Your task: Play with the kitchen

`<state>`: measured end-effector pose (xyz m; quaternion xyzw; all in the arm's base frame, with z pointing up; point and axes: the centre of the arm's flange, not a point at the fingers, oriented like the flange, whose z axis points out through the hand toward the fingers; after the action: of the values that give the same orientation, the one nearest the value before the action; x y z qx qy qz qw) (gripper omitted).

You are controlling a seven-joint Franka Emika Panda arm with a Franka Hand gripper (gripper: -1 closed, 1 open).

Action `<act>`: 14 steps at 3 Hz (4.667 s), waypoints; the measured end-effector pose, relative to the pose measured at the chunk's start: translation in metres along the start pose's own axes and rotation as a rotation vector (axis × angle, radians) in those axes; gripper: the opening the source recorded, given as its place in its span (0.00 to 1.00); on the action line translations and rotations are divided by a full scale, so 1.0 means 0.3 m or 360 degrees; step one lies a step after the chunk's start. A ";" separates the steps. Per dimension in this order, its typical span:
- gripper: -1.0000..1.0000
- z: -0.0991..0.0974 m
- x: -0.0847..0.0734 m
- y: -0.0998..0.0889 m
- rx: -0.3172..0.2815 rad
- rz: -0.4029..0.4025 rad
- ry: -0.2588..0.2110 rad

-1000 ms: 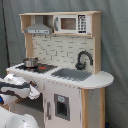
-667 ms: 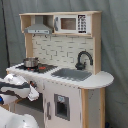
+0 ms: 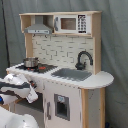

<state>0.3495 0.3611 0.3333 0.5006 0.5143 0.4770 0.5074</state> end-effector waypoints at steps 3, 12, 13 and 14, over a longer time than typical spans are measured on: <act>0.00 -0.001 0.001 0.001 -0.0005 0.0499 0.0001; 1.00 -0.220 0.085 0.159 -0.0306 0.0468 0.0112; 1.00 -0.253 0.109 0.199 -0.0328 0.0441 0.0097; 1.00 -0.276 0.134 0.237 -0.0365 0.0414 0.0068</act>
<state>0.2696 0.4060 0.4052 0.4915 0.3979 0.6048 0.4841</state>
